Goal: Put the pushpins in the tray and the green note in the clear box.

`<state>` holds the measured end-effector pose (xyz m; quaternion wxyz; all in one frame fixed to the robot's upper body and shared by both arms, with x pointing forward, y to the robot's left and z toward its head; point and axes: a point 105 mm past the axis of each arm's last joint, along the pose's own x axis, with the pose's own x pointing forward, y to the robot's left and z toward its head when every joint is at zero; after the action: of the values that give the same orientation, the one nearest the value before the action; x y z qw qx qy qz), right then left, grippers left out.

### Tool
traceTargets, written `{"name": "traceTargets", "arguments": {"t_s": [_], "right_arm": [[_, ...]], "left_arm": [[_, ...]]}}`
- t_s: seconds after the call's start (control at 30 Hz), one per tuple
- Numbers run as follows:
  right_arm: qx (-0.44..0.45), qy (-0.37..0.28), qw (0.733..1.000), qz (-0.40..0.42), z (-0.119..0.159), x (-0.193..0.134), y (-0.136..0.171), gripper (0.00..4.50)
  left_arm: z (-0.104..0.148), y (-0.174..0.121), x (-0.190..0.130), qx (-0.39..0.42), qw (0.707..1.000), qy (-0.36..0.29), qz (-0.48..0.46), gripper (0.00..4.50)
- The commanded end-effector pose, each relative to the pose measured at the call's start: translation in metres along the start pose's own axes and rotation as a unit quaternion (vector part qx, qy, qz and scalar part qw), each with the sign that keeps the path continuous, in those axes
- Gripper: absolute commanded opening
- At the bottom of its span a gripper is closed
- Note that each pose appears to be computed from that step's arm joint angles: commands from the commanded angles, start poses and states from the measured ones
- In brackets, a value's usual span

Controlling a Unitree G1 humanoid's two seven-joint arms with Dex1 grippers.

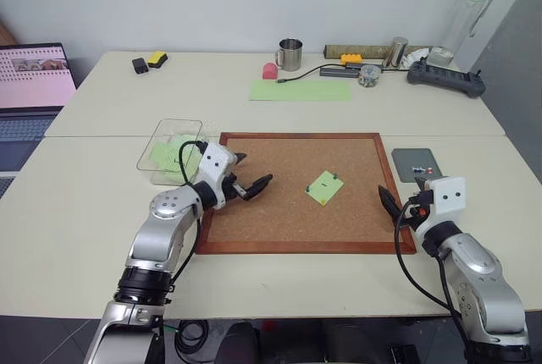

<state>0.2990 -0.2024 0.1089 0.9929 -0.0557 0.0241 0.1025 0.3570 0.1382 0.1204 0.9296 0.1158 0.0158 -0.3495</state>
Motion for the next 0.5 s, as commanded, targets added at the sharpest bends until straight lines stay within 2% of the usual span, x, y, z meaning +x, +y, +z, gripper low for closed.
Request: {"name": "traceTargets", "arguments": {"t_s": [0.03,0.37,0.5], "right_arm": [[-0.012,-0.030,0.999,-0.003,0.017,-0.002,0.000,4.44],[-0.012,-0.030,0.999,-0.004,0.017,-0.002,0.000,4.44],[-0.014,-0.032,0.999,0.000,0.018,-0.002,0.000,4.50]], "left_arm": [[0.013,0.009,0.000,0.039,0.999,-0.016,0.018,4.50],[0.018,0.006,0.001,0.023,0.999,-0.034,0.011,4.50],[0.030,0.001,-0.001,-0.006,0.998,-0.066,-0.007,3.78]]}}
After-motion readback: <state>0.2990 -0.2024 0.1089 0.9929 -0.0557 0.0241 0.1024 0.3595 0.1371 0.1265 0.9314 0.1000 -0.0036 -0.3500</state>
